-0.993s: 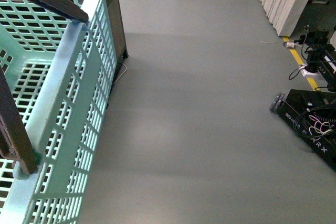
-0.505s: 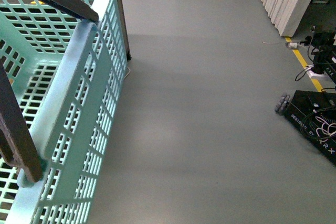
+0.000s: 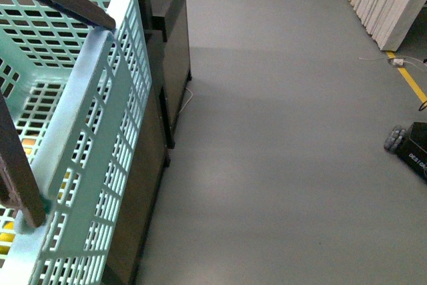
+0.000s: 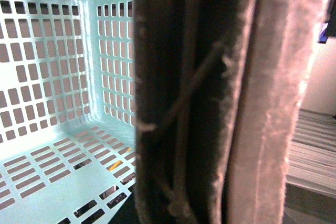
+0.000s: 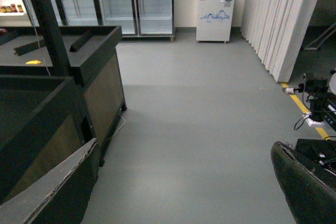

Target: Pick mango and avocado into basket

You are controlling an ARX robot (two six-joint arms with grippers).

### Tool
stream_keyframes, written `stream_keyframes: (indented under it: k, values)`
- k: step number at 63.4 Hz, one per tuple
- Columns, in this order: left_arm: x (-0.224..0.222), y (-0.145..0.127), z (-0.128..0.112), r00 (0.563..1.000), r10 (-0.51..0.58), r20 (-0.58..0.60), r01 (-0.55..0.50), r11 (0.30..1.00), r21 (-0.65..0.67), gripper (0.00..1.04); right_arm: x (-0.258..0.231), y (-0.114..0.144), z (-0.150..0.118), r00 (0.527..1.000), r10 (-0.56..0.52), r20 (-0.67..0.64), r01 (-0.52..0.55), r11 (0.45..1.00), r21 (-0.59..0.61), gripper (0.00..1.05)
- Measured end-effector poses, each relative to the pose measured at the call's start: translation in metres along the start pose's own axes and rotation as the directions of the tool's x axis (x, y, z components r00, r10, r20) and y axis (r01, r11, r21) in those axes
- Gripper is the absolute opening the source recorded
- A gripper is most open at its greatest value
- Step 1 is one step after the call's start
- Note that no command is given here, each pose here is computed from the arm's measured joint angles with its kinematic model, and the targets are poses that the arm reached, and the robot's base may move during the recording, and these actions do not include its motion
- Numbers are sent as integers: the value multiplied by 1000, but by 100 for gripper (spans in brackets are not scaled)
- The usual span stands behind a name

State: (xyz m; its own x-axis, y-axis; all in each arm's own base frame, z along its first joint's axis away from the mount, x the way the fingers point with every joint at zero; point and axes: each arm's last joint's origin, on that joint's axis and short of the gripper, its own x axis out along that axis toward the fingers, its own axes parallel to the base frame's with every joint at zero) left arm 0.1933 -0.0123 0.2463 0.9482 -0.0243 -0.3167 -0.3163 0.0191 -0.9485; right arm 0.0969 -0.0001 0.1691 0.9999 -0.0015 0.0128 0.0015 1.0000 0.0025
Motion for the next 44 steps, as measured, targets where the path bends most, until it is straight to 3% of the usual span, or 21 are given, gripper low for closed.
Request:
stream_keyframes:
  k: [44]
  values:
    - [0, 0, 0, 1000, 0, 1, 0, 1000, 1, 14, 0, 0, 0, 1000, -1, 0, 1, 1000, 0, 96]
